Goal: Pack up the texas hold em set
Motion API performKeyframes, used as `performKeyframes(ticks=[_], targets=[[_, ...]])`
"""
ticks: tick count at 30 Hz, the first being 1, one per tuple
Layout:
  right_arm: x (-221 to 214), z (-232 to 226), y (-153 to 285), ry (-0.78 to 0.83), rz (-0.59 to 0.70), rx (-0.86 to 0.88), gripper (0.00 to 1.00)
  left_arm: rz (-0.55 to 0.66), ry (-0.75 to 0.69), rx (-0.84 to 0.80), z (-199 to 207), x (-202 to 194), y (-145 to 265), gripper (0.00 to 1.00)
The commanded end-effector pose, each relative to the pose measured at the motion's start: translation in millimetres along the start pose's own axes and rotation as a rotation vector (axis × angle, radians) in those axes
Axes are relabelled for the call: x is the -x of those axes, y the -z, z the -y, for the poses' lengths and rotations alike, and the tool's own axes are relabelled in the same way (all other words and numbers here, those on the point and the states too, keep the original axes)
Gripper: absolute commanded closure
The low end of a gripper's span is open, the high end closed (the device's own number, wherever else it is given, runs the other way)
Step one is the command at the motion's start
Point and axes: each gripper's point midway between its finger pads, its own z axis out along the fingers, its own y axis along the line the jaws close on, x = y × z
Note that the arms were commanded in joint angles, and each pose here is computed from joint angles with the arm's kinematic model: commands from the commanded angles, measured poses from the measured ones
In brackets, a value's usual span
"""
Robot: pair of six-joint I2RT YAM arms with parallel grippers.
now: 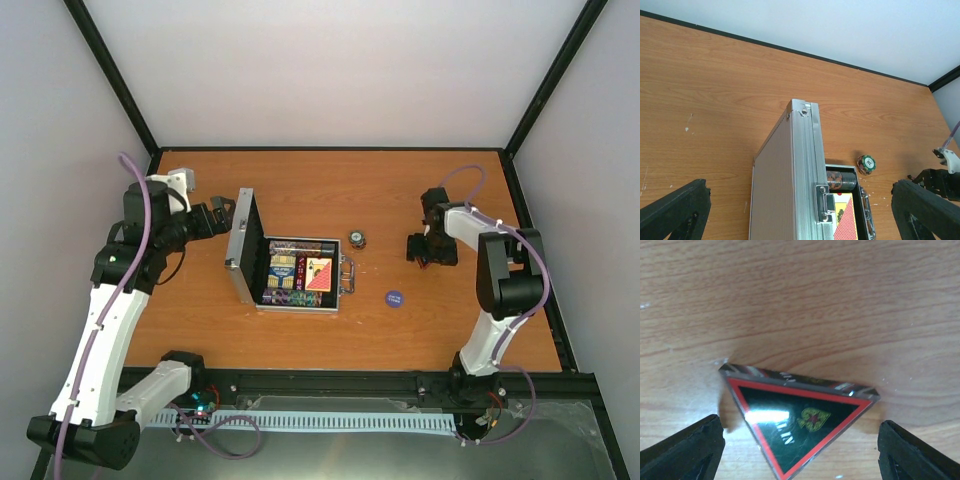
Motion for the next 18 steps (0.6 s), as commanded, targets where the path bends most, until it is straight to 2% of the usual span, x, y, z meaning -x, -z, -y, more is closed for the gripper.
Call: performKeyframes(ticks=[1,7,18], targets=[[10,11,-5,0.053,0.001,-0.017,0.16,0.021,0.010,0.004,1,6,5,0.00],[10,15,-14,0.078,-0.029,-0.025,0.17,0.019,0.012,-0.002,2,7,4,0.00],[8,14,-20,0.084,-0.056,-0.016,0.30,0.016,0.016,-0.006,2,6,1,0.00]])
